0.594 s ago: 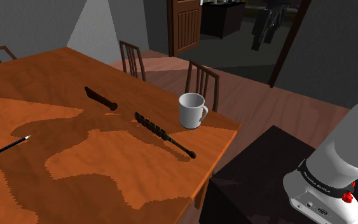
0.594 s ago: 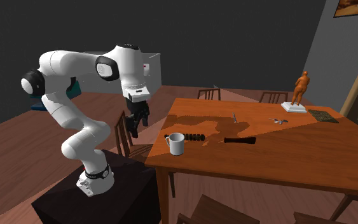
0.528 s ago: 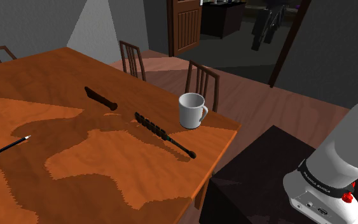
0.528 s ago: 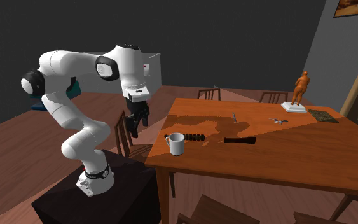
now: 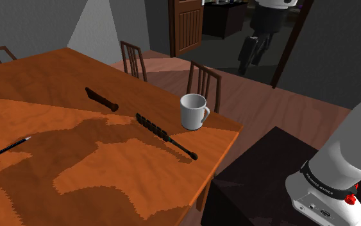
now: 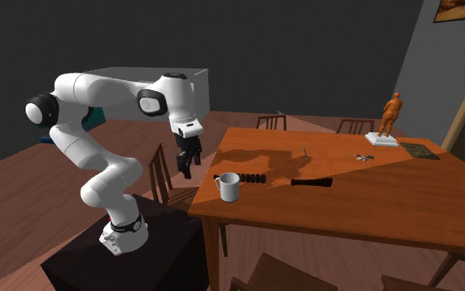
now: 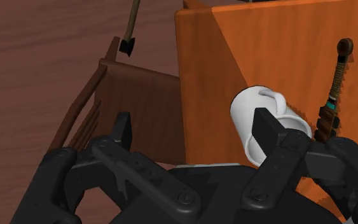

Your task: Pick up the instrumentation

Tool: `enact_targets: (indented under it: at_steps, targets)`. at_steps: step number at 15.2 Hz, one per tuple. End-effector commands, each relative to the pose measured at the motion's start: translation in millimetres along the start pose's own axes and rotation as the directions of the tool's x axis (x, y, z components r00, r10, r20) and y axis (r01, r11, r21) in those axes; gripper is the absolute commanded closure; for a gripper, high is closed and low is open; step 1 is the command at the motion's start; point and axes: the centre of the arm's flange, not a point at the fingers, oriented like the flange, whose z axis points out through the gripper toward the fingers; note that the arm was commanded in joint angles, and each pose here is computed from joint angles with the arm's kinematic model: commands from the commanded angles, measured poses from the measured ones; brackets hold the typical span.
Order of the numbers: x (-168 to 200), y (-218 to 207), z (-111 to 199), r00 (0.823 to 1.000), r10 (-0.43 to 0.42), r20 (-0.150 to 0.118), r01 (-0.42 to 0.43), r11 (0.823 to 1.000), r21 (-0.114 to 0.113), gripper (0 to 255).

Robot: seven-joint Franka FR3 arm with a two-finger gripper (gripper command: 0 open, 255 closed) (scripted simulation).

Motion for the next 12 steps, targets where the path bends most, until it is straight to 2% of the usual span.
enact_targets:
  at_steps: [1, 12]
  targets:
    - [-2.9, -26.2, 14.2, 1.000, -0.006, -0.020, 0.006, 1.000, 0.002, 0]
    - [-19.0, -148.2, 92.1, 0.991, -0.044, -0.124, 0.045, 0.999, 0.004, 0]
